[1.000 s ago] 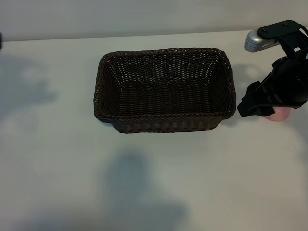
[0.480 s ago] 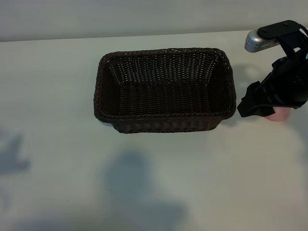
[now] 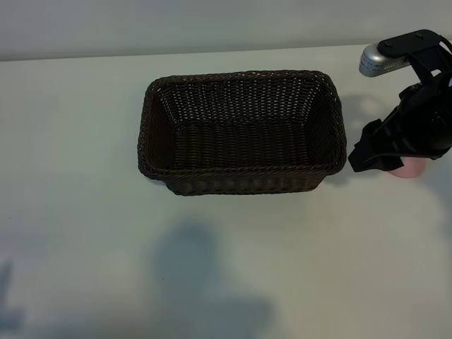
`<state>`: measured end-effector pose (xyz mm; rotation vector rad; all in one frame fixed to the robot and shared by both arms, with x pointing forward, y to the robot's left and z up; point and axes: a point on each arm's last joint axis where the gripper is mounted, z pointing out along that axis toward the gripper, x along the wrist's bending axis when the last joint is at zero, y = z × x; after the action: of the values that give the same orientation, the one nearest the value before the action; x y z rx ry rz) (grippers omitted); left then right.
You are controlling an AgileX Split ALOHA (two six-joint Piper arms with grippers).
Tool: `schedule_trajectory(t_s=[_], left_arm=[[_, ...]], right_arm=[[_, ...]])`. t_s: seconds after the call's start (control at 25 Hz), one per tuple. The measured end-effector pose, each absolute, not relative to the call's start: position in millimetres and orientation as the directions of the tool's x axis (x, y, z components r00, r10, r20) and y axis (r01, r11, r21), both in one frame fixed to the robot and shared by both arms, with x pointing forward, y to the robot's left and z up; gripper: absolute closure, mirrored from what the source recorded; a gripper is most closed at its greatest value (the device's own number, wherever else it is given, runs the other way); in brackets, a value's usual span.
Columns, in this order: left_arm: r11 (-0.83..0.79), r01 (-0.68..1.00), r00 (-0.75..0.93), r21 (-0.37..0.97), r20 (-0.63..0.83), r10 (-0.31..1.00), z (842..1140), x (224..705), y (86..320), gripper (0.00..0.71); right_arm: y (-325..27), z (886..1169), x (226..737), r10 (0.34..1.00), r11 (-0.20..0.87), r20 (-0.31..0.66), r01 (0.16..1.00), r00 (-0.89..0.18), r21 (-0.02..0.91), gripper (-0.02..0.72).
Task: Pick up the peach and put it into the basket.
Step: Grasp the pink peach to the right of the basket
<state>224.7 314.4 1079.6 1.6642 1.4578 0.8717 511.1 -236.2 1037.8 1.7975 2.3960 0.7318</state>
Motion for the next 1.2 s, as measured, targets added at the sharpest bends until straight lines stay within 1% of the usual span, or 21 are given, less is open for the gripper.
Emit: schedule_trajectory(t_s=[0.16,0.44,1.0,1.12,1.2], left_arm=[[-0.093,0.527,0.125,0.844,0.031,0.992,1072,223,315,0.114],[-0.108,0.616,0.140,0.781,0.027,0.990,1045,233,311,0.114],[-0.140,0.606,0.161,0.783,0.051,0.986,1041,235,310,0.114],[-0.140,0.603,0.162,0.785,0.051,0.985,1041,235,310,0.114],[-0.138,0.593,0.161,0.793,0.050,0.986,1041,233,311,0.114]], right_arm=[[-236,1038,511,0.919,0.208,0.231,0.891,-0.319,0.402,0.108],[-236,1038,511,0.919,0.208,0.231,0.891,-0.319,0.402,0.108],[-236,1038,511,0.919,0.207,0.232,0.892,-0.318,0.402,0.108],[-237,1037,512,0.928,0.175,0.241,0.903,-0.285,0.393,0.108],[-239,1032,516,0.943,0.151,0.220,0.910,-0.249,0.385,0.108]])
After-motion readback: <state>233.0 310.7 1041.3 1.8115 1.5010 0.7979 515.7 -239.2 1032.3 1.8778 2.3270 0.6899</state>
